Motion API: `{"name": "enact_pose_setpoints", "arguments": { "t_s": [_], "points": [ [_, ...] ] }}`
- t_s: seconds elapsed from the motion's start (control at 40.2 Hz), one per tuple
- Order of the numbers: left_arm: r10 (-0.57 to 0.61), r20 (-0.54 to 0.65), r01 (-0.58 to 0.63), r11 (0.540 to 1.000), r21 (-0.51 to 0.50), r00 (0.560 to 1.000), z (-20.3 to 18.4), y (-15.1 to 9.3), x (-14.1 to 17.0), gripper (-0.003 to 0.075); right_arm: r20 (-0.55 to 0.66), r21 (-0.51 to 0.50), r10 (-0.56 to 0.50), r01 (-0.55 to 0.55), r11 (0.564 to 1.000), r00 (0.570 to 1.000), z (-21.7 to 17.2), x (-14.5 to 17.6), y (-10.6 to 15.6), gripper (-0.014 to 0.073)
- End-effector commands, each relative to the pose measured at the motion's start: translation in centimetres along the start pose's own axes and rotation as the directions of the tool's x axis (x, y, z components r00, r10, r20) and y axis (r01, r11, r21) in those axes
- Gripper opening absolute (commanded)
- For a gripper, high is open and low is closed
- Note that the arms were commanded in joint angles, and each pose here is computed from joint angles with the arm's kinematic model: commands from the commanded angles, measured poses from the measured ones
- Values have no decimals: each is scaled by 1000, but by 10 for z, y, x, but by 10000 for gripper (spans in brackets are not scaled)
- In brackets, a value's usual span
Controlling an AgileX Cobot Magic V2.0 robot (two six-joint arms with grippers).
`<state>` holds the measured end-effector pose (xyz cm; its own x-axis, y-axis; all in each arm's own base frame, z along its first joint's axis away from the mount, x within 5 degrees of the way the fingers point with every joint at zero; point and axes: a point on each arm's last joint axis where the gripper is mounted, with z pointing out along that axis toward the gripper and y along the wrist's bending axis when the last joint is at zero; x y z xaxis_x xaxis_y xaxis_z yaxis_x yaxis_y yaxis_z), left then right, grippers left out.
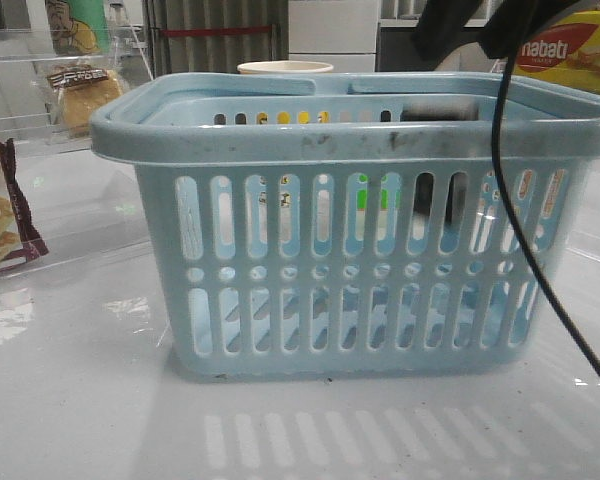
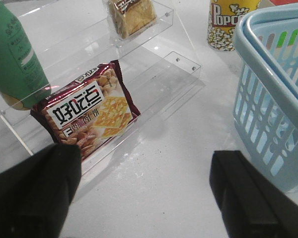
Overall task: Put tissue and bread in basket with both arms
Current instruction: 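Carry the black packet over the basket and release it inside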
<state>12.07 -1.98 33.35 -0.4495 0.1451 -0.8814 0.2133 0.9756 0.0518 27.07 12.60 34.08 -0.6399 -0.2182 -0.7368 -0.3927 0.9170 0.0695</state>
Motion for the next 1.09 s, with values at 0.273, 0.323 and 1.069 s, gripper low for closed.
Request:
{"name": "enact_pose_setpoints", "arguments": {
  "t_s": [0.273, 0.323, 1.069],
  "points": [
    [-15, 106, 16, 1000, -10, 994, -4, 1, -16, 580, 243, 17, -102, 101, 995, 965, -84, -13, 3, 551],
    [-15, 106, 16, 1000, -10, 994, -4, 1, -16, 580, 268, 23, -121, 120, 993, 956, -98, -8, 3, 551],
    [-25, 55, 25, 1000, -11, 998, 46, 9, -59, 638, 344, 28, -127, 125, 992, 930, -157, 86, -1, 551]
  ]
}}
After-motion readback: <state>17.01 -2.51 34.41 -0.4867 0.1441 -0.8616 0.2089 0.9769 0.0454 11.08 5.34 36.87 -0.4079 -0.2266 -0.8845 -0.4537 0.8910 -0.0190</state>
